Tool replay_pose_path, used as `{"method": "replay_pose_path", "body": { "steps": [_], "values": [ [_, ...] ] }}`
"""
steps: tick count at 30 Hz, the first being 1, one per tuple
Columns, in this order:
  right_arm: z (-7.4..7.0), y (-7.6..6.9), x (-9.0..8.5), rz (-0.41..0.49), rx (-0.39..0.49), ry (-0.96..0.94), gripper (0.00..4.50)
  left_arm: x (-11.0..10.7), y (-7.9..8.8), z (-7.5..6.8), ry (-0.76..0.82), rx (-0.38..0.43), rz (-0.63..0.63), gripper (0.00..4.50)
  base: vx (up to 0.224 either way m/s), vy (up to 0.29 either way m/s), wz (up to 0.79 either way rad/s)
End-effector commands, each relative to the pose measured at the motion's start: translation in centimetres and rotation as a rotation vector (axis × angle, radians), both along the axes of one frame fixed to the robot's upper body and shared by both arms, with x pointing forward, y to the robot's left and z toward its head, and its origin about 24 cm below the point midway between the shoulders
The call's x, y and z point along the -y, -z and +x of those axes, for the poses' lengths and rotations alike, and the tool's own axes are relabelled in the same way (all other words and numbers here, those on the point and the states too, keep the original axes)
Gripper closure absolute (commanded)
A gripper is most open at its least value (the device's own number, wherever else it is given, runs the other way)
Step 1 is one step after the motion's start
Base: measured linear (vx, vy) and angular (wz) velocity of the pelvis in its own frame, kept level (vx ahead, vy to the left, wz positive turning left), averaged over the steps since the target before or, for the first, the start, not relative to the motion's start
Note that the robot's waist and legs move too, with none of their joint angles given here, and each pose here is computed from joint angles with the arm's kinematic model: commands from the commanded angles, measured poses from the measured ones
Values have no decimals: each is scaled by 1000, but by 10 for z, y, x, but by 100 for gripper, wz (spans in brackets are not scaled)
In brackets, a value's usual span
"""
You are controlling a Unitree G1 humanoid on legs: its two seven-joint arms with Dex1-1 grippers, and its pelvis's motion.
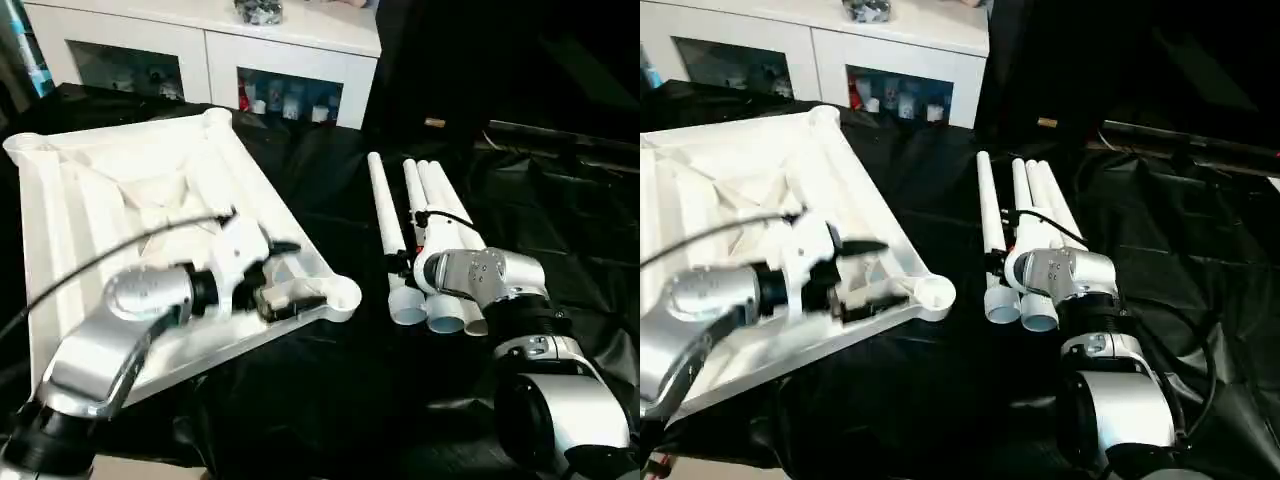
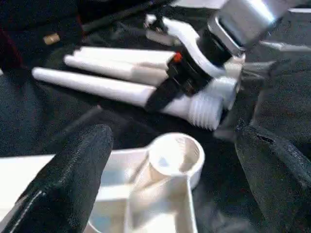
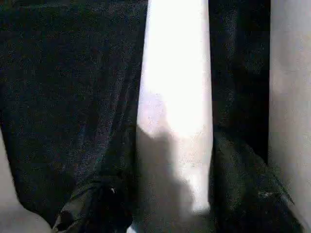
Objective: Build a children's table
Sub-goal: Pick table leg
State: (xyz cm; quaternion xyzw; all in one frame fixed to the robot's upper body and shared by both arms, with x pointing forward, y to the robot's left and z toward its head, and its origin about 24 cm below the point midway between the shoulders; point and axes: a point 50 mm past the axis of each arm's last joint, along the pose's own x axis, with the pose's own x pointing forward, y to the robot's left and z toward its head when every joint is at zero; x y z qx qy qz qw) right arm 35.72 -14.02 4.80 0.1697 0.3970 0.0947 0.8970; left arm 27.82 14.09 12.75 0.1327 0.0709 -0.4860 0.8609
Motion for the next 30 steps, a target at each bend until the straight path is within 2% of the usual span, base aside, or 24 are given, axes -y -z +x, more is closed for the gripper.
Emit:
{"method": "replay_pose_path", "body": {
  "steps": [1,3,6,9,10,11,13,15,16,18,19,22,25,30],
  "values": [
    [8,-20,2,62,114,17,262,1,-3,10,-58,10,-44,0,0,0,0],
    [9,-23,2,79,142,12,263,3,-4,15,-95,8,-78,0,0,0,0],
    [9,-34,1,172,326,-56,263,10,-9,35,-217,-20,-213,0,0,0,0],
    [7,-38,2,221,360,-77,263,12,-11,41,-253,-38,-251,0,0,0,0],
    [4,-44,1,297,404,-118,263,16,-15,47,-278,-69,-302,0,0,0,0],
    [4,-44,1,297,404,-118,263,16,-15,47,-278,-69,-302,0,0,0,0],
    [-13,-62,-1,454,527,-284,263,27,-28,53,-252,-134,-435,0,0,0,0],
    [-25,-69,-3,500,583,-387,263,34,-34,57,-239,-164,-495,0,0,0,0],
    [-37,-70,-3,515,618,-478,263,40,-38,61,-241,-197,-529,0,0,0,0],
    [-45,-72,-3,541,639,-530,263,43,-39,62,-236,-224,-549,0,0,0,0],
    [-53,-76,-2,582,659,-572,264,47,-39,63,-233,-254,-574,0,0,0,0],
    [-62,-81,0,630,676,-623,264,54,-40,63,-222,-298,-628,0,0,0,0],
    [-67,-81,0,633,679,-650,264,62,-50,59,-155,-331,-715,0,0,0,0],
    [-70,-80,-1,614,675,-670,264,67,-54,56,-128,-350,-730,0,0,0,0]
  ]
}}
